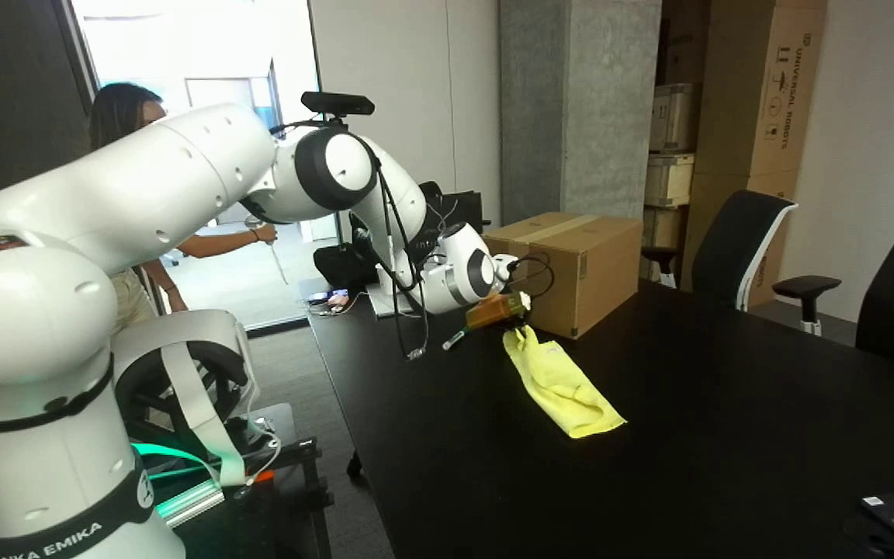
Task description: Fold the towel in half
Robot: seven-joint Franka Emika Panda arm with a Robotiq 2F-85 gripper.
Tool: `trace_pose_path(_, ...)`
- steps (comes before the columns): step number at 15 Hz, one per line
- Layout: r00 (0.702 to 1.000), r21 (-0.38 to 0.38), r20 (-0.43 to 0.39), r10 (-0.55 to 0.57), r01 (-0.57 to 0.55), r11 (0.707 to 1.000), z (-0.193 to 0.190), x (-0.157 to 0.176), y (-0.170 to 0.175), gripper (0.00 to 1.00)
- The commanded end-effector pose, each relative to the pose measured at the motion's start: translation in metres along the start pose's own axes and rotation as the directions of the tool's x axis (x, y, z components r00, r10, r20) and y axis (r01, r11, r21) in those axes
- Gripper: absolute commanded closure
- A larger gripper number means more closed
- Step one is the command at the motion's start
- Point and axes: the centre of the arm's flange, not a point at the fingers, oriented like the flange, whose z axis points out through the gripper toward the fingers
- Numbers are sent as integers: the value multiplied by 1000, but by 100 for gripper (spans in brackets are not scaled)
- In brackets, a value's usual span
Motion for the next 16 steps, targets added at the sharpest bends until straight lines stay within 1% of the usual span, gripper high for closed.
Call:
trace_pose_path(1, 1000, -54, -8, 21, -22, 998, 26, 30, 21, 98)
trace_pose_path(4, 998, -107, -1, 56, -56, 993, 51, 43, 37, 98)
trace_pose_path(5, 996, -120, 9, 87, -85, 989, 59, 47, 44, 98)
trace_pose_path(6, 994, -137, 19, 109, -105, 985, 69, 46, 48, 95)
trace_pose_path(7, 989, -156, 30, 144, -137, 978, 73, 47, 53, 71)
trace_pose_path(8, 983, -189, 25, 181, -174, 967, 77, 46, 58, 70)
trace_pose_path(9, 974, -202, 35, 223, -212, 956, 79, 46, 64, 68)
trace_pose_path(10, 965, -212, 42, 260, -246, 946, 78, 45, 70, 63)
trace_pose_path(14, 919, -241, 61, 388, -364, 900, 50, 41, 103, 31)
trace_pose_path(16, 895, -241, 93, 437, -406, 882, 24, 26, 124, 18)
